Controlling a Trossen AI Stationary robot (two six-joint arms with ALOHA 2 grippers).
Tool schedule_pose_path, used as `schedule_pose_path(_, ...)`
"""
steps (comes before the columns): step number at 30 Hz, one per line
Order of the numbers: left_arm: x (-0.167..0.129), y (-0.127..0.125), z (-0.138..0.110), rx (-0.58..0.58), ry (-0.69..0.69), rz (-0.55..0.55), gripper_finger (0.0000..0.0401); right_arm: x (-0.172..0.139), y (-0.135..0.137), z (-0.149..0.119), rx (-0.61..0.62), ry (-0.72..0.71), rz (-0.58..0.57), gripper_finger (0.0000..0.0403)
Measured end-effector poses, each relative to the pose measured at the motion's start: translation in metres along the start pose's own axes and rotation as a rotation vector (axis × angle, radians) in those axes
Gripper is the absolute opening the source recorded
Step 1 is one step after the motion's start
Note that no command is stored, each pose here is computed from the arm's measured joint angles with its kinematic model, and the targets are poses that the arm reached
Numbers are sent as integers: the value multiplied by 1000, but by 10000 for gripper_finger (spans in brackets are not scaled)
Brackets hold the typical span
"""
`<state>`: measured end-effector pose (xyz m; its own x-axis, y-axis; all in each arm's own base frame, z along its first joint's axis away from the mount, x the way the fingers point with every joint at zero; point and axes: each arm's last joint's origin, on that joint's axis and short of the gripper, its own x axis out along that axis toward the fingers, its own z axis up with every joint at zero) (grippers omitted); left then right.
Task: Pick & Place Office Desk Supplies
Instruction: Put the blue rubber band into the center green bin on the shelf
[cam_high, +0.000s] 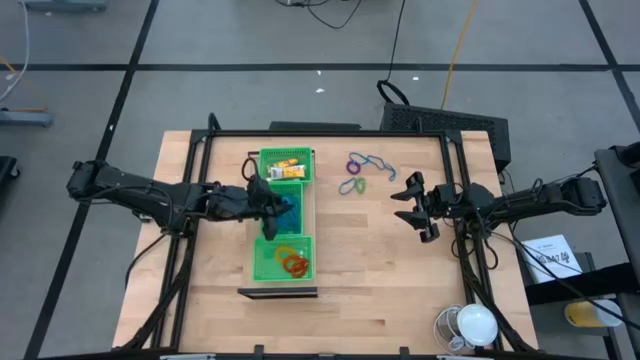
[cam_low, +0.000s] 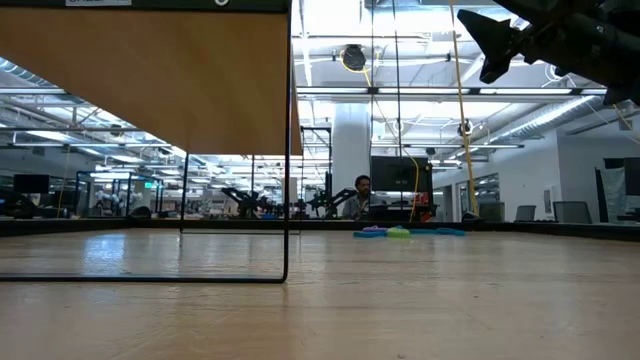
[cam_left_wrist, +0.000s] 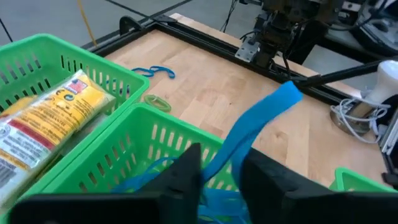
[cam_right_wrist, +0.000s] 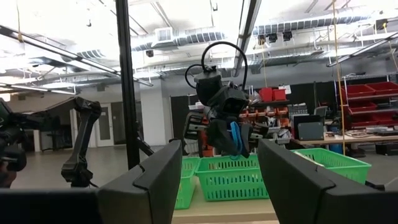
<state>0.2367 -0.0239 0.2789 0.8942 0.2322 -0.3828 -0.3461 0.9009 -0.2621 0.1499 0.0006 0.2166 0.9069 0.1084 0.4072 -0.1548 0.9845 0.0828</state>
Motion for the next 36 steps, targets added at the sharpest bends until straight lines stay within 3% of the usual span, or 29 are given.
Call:
schedule_pose_path(7, 0, 0, 0, -9, 1, 0, 225, 0, 0, 0, 0, 0, 0, 201)
schedule_pose_path(11, 0, 0, 0, 5, 1, 0, 272, 0, 0, 0, 0, 0, 0, 201)
schedule_pose_path(17, 0, 0, 0, 5, 1, 0, 310, 0, 0, 0, 1, 0, 0, 201)
schedule_pose_path(24, -4, 0, 4, -2, -24, -18, 323, 0, 0, 0, 1, -1, -5, 201)
schedule_pose_path(31, -52, 4, 27, 110, -185, -111, 324, -1, -6, -5, 4, 29, -207, 201)
schedule_pose_path(36, -73, 5, 32, 180, -254, -132, 324, -6, -20, -25, 2, 225, -557, 195)
